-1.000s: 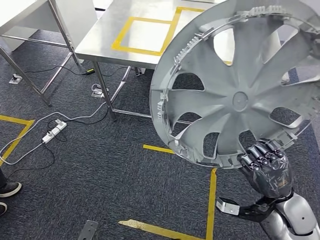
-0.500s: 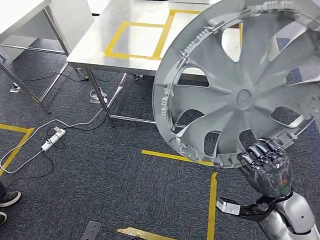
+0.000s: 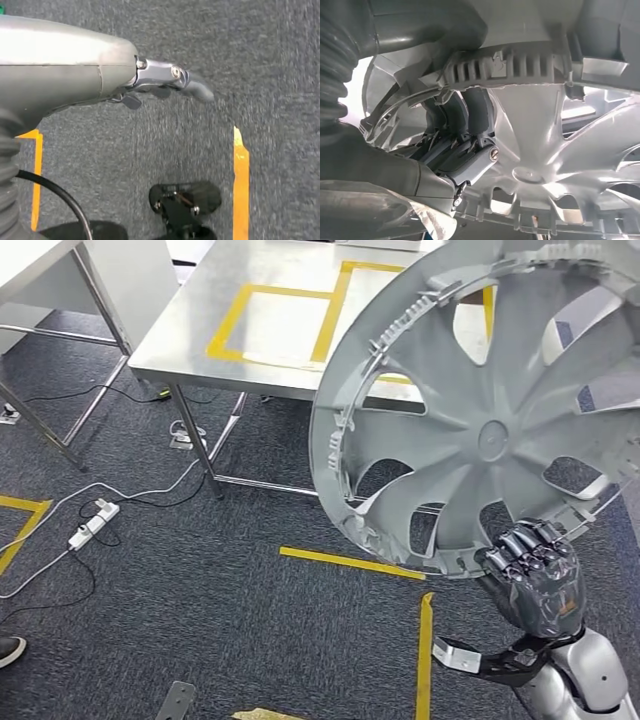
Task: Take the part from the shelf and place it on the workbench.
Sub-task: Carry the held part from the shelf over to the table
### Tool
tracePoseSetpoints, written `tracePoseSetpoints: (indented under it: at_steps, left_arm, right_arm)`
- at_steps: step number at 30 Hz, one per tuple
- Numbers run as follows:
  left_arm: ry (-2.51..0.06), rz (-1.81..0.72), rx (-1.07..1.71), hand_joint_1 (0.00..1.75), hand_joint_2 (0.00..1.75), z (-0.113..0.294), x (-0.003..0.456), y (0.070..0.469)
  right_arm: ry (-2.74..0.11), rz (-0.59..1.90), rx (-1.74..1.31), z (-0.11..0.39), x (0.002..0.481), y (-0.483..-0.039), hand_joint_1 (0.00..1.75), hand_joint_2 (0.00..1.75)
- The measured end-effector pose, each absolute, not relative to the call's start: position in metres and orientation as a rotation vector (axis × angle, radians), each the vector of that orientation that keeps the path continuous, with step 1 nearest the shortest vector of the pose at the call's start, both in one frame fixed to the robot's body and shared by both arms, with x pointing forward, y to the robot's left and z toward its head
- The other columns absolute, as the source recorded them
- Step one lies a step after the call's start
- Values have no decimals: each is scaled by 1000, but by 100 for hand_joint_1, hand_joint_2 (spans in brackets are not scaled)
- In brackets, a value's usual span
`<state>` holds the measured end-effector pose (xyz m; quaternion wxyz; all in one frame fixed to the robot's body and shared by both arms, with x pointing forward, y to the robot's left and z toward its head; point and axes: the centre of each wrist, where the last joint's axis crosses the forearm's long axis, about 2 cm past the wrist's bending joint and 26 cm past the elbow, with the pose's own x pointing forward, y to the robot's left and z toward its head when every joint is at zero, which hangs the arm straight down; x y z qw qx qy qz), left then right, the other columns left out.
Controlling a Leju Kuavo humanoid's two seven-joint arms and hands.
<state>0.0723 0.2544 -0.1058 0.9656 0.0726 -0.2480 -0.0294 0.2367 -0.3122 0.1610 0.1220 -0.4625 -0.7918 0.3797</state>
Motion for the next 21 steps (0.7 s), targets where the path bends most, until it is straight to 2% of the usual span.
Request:
tracePoseSetpoints:
  at_steps: [21]
  left_arm:
    - [-497,-56,141,0,175,-106,69,252]
  right_arm:
    - [-2315,1043,-1326,162,237,-311,175,175]
